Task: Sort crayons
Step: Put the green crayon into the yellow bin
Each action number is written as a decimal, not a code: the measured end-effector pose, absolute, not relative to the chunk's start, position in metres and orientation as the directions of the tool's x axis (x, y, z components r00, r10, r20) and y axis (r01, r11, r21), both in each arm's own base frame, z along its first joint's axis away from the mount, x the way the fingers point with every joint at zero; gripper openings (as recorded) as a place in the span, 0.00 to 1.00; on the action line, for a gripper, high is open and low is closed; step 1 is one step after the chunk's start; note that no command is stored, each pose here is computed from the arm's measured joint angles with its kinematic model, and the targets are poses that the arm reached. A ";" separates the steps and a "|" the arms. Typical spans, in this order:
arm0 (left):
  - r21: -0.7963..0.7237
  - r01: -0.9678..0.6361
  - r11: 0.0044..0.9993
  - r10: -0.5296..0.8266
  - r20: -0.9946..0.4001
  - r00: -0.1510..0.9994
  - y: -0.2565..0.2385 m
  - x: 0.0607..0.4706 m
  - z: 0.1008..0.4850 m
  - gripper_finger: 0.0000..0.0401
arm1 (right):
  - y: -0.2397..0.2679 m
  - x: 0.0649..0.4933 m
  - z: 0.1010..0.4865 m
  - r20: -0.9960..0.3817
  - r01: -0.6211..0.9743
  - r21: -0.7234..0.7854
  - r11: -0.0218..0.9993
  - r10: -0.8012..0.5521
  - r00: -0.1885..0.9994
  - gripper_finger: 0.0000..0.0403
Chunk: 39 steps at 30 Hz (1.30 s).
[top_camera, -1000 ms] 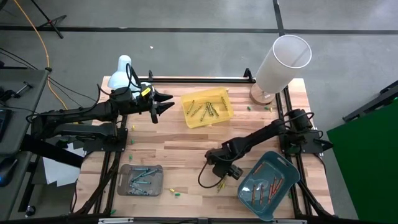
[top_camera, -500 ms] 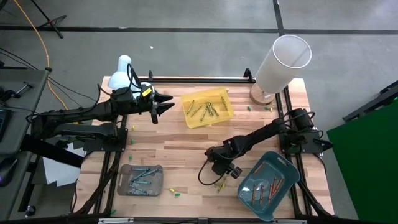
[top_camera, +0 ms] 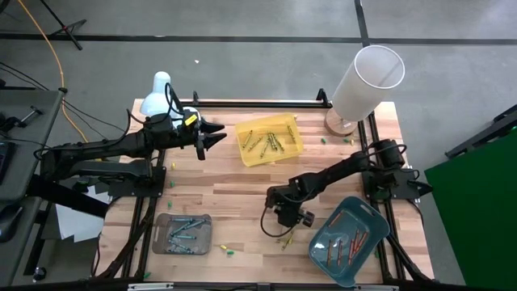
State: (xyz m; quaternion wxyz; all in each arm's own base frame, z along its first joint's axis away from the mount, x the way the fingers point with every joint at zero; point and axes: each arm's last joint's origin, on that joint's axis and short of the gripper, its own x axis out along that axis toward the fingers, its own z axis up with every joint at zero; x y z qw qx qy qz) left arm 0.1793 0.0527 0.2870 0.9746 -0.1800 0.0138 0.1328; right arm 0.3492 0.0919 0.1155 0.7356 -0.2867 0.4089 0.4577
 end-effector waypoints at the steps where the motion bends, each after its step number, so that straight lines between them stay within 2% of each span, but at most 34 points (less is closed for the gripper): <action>1: -0.356 -0.264 0.897 0.254 -0.074 0.964 0.053 0.179 0.287 0.45 | 0.092 0.350 0.116 -0.858 -0.912 -0.055 0.408 0.447 0.252 0.36; 13: -0.392 -0.267 0.880 0.259 -0.074 0.963 0.053 0.179 0.287 0.45 | 0.095 0.356 0.105 -0.830 -0.920 -0.045 0.388 0.498 0.251 0.35; 18: -0.407 -0.266 0.874 0.259 -0.074 0.963 0.053 0.179 0.287 0.45 | 0.096 0.356 0.103 -0.833 -0.913 -0.025 0.408 0.496 0.244 0.28; 24: -0.407 -0.266 0.874 0.259 -0.074 0.963 0.053 0.179 0.287 0.45 | 0.095 0.355 0.102 -0.853 -0.876 0.010 0.482 0.461 0.244 0.03; 33: -0.405 -0.274 0.872 0.268 -0.074 0.961 0.055 0.179 0.287 0.45 | 0.084 0.352 0.120 -0.884 -0.756 0.023 0.654 0.367 0.290 0.01; 39: -0.379 -0.297 0.877 0.295 -0.065 0.953 0.059 0.177 0.288 0.45 | 0.048 0.339 0.139 -0.947 -0.634 -0.010 0.773 0.196 0.254 0.00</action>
